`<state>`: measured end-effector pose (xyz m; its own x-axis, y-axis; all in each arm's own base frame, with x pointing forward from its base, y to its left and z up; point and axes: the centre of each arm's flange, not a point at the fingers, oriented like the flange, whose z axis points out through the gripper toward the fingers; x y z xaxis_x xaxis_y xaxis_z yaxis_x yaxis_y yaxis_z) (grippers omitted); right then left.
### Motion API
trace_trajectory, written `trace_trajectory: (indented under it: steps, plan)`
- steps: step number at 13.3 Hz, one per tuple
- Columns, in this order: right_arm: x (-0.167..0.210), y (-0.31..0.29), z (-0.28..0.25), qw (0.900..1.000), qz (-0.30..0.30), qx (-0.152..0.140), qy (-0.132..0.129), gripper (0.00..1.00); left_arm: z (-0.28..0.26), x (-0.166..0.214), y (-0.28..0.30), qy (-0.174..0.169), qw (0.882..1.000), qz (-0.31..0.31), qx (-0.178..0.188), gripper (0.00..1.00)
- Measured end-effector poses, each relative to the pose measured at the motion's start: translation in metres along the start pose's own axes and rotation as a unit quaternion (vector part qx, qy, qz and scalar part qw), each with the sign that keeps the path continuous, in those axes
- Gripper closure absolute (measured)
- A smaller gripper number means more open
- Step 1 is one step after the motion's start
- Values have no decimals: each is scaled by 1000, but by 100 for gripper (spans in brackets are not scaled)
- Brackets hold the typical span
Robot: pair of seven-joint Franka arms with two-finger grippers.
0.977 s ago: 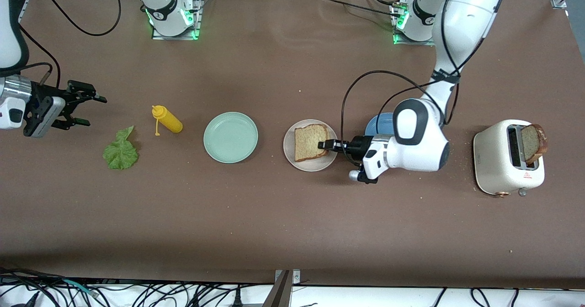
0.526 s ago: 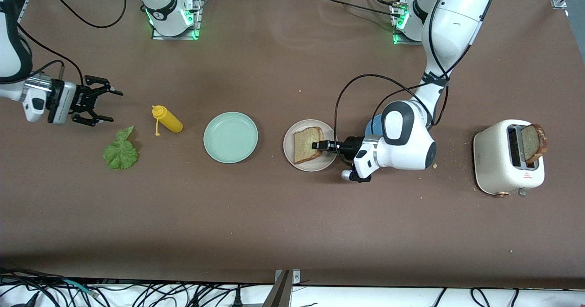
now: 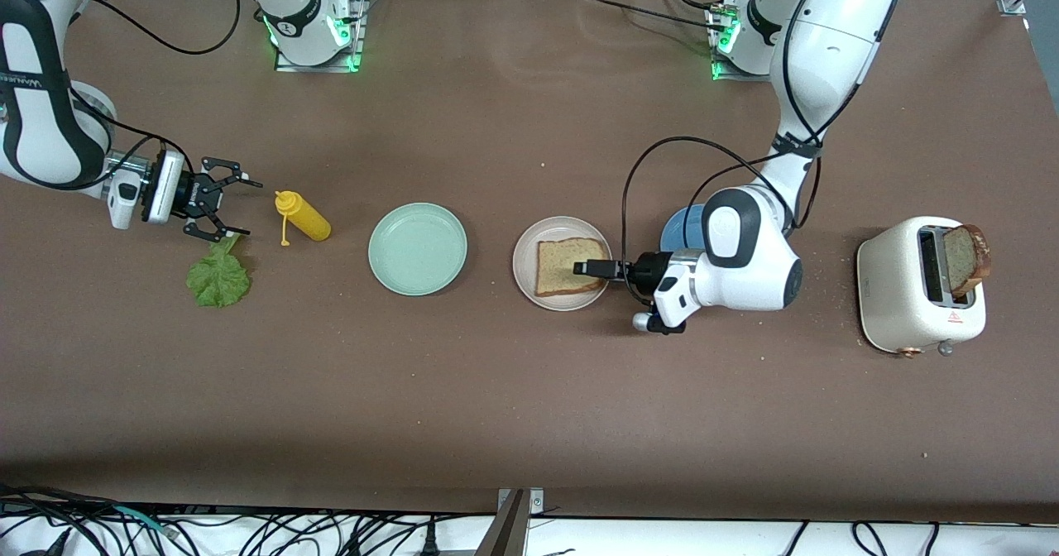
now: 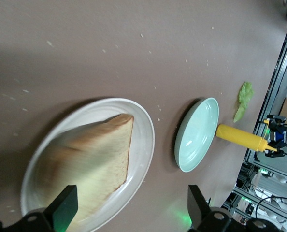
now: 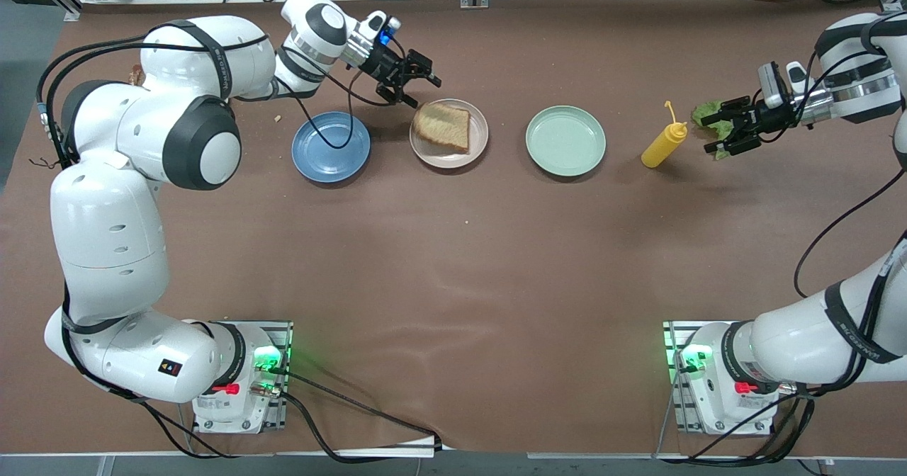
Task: Make sandwich in beige plate with both arms
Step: 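Open the left gripper over the toast while the right gripper reaches the mustard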
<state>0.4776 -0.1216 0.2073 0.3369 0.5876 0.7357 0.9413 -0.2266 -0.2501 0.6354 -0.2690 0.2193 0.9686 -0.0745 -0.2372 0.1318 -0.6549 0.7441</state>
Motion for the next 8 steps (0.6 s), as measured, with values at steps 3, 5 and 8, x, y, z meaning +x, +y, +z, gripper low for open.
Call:
trace_trajectory:
  steps: [3,5,8]
  plan:
    - [-9,-2,16,1000,-14,-5,20,1,-44,9,-13,22,999,5,22,0]
    - [-14,-8,27,999,-19,-9,34,1,-83,13,-20,37,998,12,41,0]
    - [-11,-14,44,998,-15,-14,56,1,-147,11,-34,44,991,29,125,0]
